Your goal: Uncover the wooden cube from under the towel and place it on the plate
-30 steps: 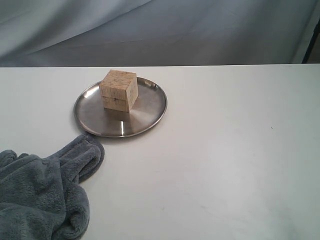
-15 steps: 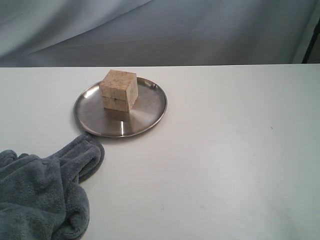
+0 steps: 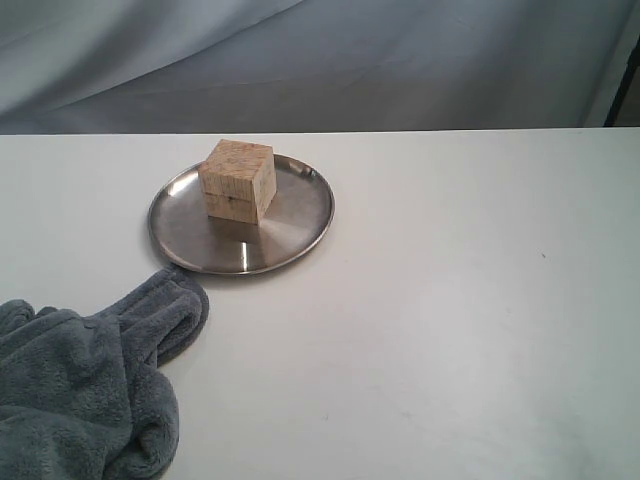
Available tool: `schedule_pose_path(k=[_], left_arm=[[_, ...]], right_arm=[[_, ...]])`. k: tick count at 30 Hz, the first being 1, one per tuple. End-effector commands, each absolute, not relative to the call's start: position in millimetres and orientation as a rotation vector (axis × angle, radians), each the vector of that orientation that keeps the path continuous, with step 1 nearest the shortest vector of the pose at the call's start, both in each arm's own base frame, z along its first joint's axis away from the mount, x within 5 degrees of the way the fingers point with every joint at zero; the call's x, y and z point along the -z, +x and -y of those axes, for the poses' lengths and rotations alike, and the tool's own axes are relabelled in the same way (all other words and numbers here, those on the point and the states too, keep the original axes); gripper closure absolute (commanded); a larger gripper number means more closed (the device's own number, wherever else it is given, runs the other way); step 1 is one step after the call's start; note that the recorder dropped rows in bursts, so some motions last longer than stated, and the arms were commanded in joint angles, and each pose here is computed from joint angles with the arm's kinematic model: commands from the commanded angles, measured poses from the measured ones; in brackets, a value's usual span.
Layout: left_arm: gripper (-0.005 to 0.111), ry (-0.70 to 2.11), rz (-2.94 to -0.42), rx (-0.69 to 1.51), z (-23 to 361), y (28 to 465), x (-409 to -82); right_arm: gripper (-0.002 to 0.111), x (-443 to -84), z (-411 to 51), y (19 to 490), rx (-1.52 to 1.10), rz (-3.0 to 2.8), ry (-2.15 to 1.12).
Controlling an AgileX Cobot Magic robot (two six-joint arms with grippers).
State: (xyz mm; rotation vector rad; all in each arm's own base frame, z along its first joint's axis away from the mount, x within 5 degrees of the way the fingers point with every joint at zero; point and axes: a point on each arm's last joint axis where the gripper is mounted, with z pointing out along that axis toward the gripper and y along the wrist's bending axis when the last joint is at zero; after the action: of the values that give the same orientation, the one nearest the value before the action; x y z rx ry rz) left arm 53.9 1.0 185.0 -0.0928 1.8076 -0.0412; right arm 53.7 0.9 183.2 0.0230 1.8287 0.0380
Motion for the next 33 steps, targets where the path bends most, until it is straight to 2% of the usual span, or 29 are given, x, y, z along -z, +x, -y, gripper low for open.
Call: schedule_pose_path(k=[1, 19, 26, 33], left_arm=[[0.107, -0.099, -1.794, 0.041, -1.3, 54.1, -184.9], [0.107, -0.098, -1.82, 0.042, -1.1, 53.6, -182.6], [0.107, 0.022, -1.831, 0.068, 3.3, 53.3, -181.9], [0.107, 0.026, -1.831, 0.067, 3.4, 53.3, -181.9]], right_arm=[[0.108, -182.3, -0.6, 53.5, -0.029, -1.826, 0.018], [0.108, -182.3, -0.6, 53.5, -0.03, -1.825, 0.02], [0.108, -182.3, -0.6, 53.5, -0.03, -1.825, 0.02], [0.108, -182.3, -0.6, 53.5, -0.029, -1.826, 0.018]])
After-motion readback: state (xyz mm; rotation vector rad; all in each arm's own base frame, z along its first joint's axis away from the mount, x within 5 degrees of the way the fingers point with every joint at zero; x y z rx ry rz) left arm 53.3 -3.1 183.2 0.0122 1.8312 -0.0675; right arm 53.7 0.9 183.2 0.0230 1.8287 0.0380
